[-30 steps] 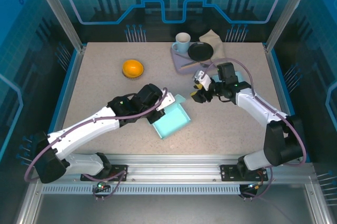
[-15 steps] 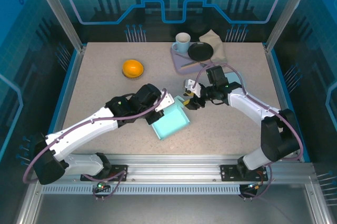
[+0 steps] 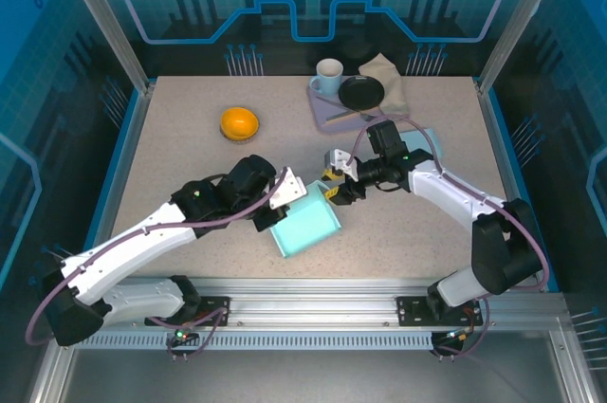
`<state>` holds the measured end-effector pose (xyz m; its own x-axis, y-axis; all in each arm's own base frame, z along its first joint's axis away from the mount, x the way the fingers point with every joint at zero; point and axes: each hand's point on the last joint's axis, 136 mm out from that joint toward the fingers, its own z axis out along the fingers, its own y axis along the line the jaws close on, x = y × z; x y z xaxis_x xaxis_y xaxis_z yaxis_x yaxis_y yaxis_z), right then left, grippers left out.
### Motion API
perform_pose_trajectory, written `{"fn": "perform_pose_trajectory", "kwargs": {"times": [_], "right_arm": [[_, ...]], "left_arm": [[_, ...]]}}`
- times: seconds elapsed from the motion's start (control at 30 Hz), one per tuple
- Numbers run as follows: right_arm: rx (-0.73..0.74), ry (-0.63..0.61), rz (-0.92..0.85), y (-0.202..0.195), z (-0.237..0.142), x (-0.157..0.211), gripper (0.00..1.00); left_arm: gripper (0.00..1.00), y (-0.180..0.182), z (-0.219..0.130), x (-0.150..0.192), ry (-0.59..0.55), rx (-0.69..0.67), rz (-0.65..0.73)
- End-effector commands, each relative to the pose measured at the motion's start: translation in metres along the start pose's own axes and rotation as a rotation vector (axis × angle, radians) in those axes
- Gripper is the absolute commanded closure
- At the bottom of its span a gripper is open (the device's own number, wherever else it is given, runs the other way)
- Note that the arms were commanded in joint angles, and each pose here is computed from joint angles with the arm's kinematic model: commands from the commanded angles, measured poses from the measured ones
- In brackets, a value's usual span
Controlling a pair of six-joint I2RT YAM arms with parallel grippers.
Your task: Fold the paper box
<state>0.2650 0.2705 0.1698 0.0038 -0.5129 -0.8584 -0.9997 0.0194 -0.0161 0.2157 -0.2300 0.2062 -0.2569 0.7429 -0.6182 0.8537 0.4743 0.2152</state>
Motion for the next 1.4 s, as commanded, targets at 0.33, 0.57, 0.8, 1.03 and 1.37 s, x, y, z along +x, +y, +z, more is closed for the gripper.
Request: {"fn": "perform_pose_trajectory", "kwargs": {"times": [0.33,0.57,0.8,1.03,1.37], "right_arm": [[-0.172,-0.147,-0.181,0.047,0.002,-0.077,0.49],[-0.213,-0.182,-0.205,0.06,0.004,-0.093,0.49],[-0.242,-0.196,-0.232,0.072,0.005,-0.104,0.49],[-0.257,-0.194,-0.243,0.077,0.005,-0.109,0.49],[-0.262,-0.198,-0.226,0.079,0.005,-0.11,0.68]], "left_arm": [[1.0,-0.036,-0.004,-0.035,-0.122,0.153,0.115],[1.0,-0.04,-0.005,-0.041,-0.14,0.158,0.13],[1.0,-0.045,-0.001,-0.045,-0.145,0.168,0.147],[1.0,-0.046,0.002,-0.05,-0.144,0.166,0.163],[1.0,-0.051,0.006,-0.054,-0.145,0.177,0.177]]}}
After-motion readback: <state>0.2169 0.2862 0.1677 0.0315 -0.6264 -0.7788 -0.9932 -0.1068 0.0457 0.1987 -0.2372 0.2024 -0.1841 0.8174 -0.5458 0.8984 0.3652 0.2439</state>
